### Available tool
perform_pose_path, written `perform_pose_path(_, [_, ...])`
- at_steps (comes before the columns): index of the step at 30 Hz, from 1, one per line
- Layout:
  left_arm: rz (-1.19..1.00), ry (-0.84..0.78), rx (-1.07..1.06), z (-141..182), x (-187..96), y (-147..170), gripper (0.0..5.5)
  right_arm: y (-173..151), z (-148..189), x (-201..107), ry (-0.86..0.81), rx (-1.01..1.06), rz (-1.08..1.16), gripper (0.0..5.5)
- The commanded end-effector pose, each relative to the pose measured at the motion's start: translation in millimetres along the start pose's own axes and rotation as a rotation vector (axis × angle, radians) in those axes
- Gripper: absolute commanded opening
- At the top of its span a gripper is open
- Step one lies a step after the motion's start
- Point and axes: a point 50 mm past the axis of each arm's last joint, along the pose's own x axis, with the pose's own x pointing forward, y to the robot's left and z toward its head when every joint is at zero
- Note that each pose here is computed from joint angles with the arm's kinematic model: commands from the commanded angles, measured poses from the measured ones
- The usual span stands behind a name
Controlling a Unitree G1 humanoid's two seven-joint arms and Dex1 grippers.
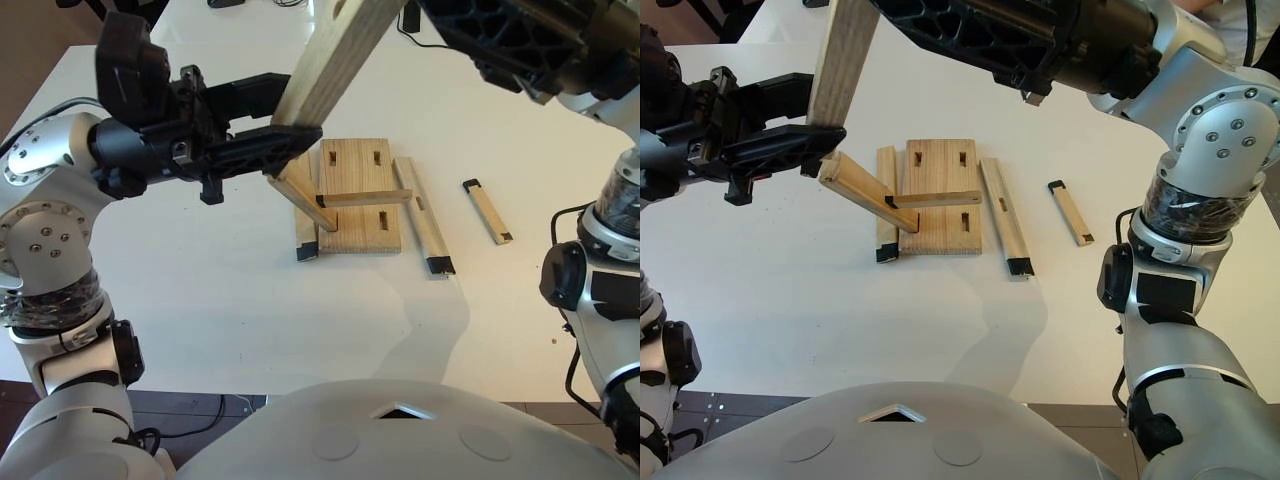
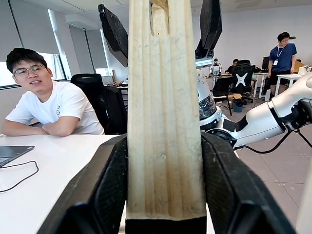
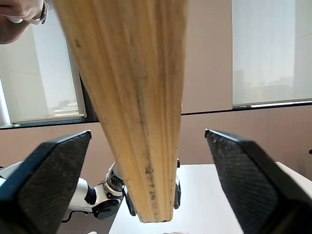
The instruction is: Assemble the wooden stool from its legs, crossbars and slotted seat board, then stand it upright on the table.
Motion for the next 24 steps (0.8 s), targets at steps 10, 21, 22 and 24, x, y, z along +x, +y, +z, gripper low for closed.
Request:
perform_pose_path(10, [-0.034,0.075,0.001,-9,0,-3,2.02,7,1,14,0.106,-0.08,0.081,4.31])
perform_pose_path(21, [-0.052,0.132,-0.009,-18,-3,-7,2.02,6,-1,11,0.122,-0.103,0.061,2.71])
perform_pose_path(22, [-0.057,0.14,-0.011,-19,-2,-7,2.02,7,-2,10,0.127,-0.104,0.061,2.59])
perform_pose_path(24, [-0.06,0.151,-0.011,-20,-2,-6,2.02,7,-3,10,0.131,-0.104,0.062,2.32])
